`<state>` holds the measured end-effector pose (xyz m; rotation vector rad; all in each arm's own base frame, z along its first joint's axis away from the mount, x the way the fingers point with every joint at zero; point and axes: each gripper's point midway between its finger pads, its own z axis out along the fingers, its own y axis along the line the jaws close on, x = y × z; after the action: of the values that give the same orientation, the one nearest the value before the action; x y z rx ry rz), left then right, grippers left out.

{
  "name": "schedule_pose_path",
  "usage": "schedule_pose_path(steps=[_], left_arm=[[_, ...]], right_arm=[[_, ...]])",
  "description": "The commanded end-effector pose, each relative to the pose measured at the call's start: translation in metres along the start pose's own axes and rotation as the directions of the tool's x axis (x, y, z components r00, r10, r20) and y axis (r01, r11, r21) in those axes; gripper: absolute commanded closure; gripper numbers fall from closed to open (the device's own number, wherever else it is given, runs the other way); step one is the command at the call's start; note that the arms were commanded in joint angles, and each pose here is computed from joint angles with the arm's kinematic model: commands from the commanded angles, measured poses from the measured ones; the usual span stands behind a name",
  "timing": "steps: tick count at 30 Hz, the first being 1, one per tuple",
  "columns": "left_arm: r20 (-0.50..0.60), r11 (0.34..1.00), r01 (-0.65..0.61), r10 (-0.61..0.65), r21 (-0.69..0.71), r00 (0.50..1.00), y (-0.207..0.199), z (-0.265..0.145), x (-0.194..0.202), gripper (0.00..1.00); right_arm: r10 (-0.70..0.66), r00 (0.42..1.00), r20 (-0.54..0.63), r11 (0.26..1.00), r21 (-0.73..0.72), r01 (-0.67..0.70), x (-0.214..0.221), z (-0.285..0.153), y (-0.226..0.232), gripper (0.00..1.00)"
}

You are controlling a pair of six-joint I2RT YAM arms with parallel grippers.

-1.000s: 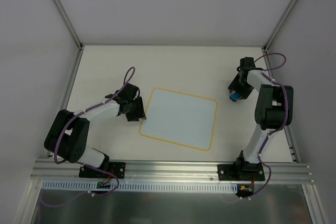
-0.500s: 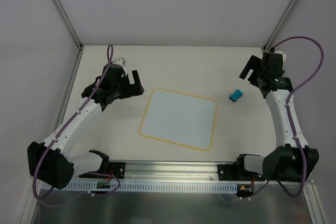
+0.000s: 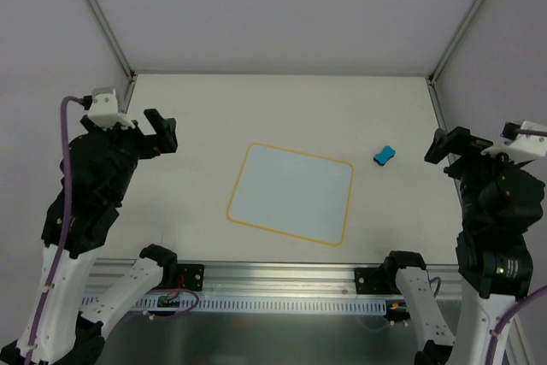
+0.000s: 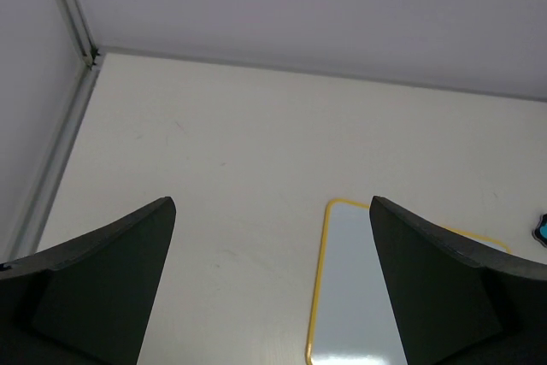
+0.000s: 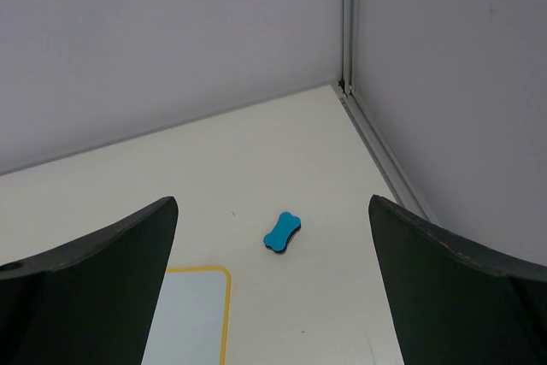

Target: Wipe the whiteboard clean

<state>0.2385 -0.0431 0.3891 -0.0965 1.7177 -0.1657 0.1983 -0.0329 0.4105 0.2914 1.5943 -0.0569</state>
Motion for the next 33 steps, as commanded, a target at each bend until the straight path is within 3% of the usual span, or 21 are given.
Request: schedule_pose_path(steps=[1,8,13,17,33], left_arm=[[0.082,0.996,-0.051,0.057,-0.072,0.995,0.022,-0.027,-0.022,0.01],[0.204,0.995,-0.052,0.068,-0.085,0.977,0.041,-0.073,-0.035,0.01],[0.207,0.987,-0.057,0.087,-0.148,0.975,0.057,-0.08,-0.021,0.01],[0.223,0.994,-0.021,0.045,-0.109,0.974,0.055,-0.087,-0.012,0.01],[0.077,1.0,0.009,-0.008,-0.011,0.997,0.032,-0.061,0.034,0.01]], right_arm=[[-0.058,0.998,0.04,0.997,-0.046,0.06,-0.005,-0.02,0.002,0.01],[-0.082,0.988,0.131,0.99,-0.102,0.096,-0.006,-0.054,0.001,0.01],[-0.099,0.984,0.146,0.987,-0.109,0.116,0.006,-0.06,-0.004,0.01],[-0.1,0.984,0.149,0.989,-0.094,0.115,0.012,-0.062,-0.01,0.01],[-0.114,0.984,0.136,0.981,-0.14,0.133,0.019,-0.055,-0.001,0.01]])
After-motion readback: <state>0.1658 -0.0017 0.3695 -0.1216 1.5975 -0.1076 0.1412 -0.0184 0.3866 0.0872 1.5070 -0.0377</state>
